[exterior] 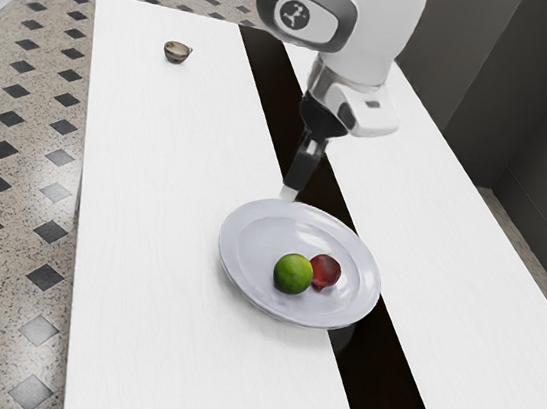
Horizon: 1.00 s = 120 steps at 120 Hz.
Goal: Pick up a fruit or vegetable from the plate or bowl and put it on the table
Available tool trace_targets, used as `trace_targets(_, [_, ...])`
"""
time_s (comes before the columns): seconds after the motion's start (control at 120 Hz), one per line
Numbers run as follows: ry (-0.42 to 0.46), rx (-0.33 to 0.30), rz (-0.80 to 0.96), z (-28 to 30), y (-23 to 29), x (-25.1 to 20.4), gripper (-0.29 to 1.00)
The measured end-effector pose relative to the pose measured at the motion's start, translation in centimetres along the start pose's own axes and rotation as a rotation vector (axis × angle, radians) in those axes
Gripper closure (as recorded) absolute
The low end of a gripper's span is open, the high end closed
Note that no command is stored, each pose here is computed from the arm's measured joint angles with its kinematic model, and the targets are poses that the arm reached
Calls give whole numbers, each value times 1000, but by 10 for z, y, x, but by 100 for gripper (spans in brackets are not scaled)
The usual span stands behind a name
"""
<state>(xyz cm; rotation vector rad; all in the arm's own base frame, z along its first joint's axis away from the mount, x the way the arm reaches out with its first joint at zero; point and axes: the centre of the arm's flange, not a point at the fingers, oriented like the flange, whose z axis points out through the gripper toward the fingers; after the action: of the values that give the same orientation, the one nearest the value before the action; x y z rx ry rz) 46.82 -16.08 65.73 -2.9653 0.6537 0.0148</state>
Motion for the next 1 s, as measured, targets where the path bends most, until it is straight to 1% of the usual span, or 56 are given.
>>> trace_targets(0.108, [16,24,-7,2,-13,-2,0])
trace_targets(0.283, [40,38,21,11,-13,7,0])
trace_targets(0.383, [38,31,42,28,-11,20,0])
trace_targets(0.517, [46,30,60,41,-9,26,0])
trace_targets(0.783, [77,44,41,61,-2,14,0])
trace_targets(1.0, [62,28,-18,85,-2,14,0])
